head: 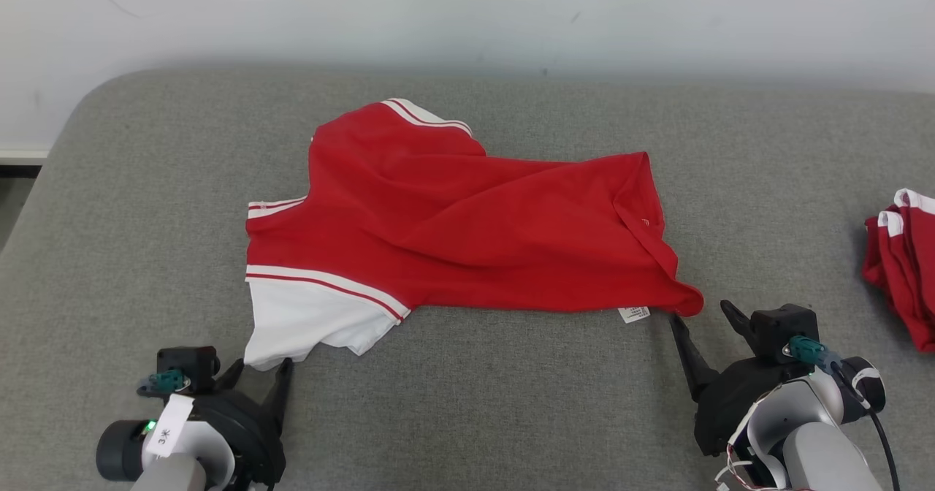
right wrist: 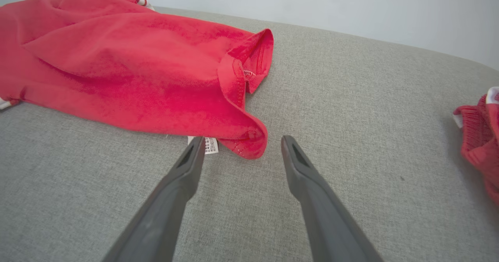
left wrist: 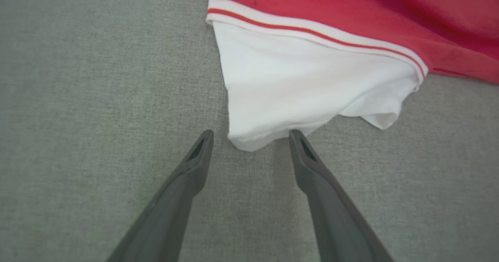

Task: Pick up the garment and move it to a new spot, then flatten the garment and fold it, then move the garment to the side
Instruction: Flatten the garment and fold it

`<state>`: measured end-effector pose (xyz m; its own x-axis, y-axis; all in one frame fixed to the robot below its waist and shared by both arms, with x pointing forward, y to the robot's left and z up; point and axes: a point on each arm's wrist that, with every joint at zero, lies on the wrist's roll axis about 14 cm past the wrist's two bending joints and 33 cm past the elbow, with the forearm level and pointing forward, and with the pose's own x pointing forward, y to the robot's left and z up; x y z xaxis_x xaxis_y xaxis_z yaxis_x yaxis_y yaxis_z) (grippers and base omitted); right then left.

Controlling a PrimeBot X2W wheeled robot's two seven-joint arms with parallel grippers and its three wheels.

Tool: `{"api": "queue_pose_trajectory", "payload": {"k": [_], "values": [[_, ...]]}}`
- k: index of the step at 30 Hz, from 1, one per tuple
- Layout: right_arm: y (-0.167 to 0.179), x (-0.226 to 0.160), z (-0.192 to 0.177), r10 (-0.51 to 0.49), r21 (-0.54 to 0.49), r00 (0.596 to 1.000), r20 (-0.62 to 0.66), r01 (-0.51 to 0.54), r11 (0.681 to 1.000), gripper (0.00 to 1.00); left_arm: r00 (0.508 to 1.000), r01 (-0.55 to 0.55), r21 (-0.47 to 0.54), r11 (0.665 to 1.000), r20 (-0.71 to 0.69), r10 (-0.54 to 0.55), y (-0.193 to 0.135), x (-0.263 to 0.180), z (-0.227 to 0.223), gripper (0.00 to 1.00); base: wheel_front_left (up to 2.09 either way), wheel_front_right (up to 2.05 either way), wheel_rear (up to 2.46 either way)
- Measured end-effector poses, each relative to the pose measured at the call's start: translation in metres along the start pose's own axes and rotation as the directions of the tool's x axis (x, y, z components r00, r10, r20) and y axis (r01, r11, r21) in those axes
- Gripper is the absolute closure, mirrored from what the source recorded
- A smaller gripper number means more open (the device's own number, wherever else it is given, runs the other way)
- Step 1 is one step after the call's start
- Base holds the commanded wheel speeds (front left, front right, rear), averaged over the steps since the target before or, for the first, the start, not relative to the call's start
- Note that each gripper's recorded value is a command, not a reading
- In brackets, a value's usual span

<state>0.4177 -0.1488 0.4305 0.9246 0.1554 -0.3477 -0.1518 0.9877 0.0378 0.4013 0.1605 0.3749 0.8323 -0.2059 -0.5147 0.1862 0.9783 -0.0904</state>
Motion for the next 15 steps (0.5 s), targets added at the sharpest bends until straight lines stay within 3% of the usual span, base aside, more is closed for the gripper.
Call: {"api": "queue_pose_trajectory", "payload": {"k": [3, 4, 6, 7, 15], "values": [[-0.002, 0.002, -0.005, -0.003, 0.0, 1.0, -0.016, 0.003, 1.0, 0.0, 1.0, 0.012, -0.001, 1.0, 0.001, -0.012, -0.003, 0.004, 0.001, 0.0, 0.0, 0.0, 0.0], [-0.002, 0.003, -0.007, -0.003, -0.001, 1.0, -0.022, 0.003, 1.0, 0.0, 1.0, 0.015, 0.001, 1.0, 0.003, -0.015, -0.004, 0.005, 0.002, 0.22, 0.0, 0.0, 0.0], [-0.003, 0.004, -0.012, -0.004, -0.004, 0.999, -0.039, 0.004, 1.0, 0.0, 1.0, 0.018, 0.002, 1.0, 0.009, -0.018, -0.005, 0.007, 0.004, 0.81, 0.0, 0.0, 0.0], [-0.003, 0.005, -0.015, -0.004, -0.007, 0.999, -0.049, 0.004, 1.0, 0.0, 1.0, 0.02, 0.004, 1.0, 0.011, -0.02, -0.005, 0.007, 0.004, 1.0, 0.0, 0.0, 0.0], [0.0, 0.014, -0.022, 0.008, -0.032, 0.997, -0.079, -0.01, 0.999, 0.0, 1.0, 0.026, -0.013, 1.0, 0.011, -0.025, -0.007, 0.006, -0.001, 1.0, 0.0, 0.0, 0.0]]}}
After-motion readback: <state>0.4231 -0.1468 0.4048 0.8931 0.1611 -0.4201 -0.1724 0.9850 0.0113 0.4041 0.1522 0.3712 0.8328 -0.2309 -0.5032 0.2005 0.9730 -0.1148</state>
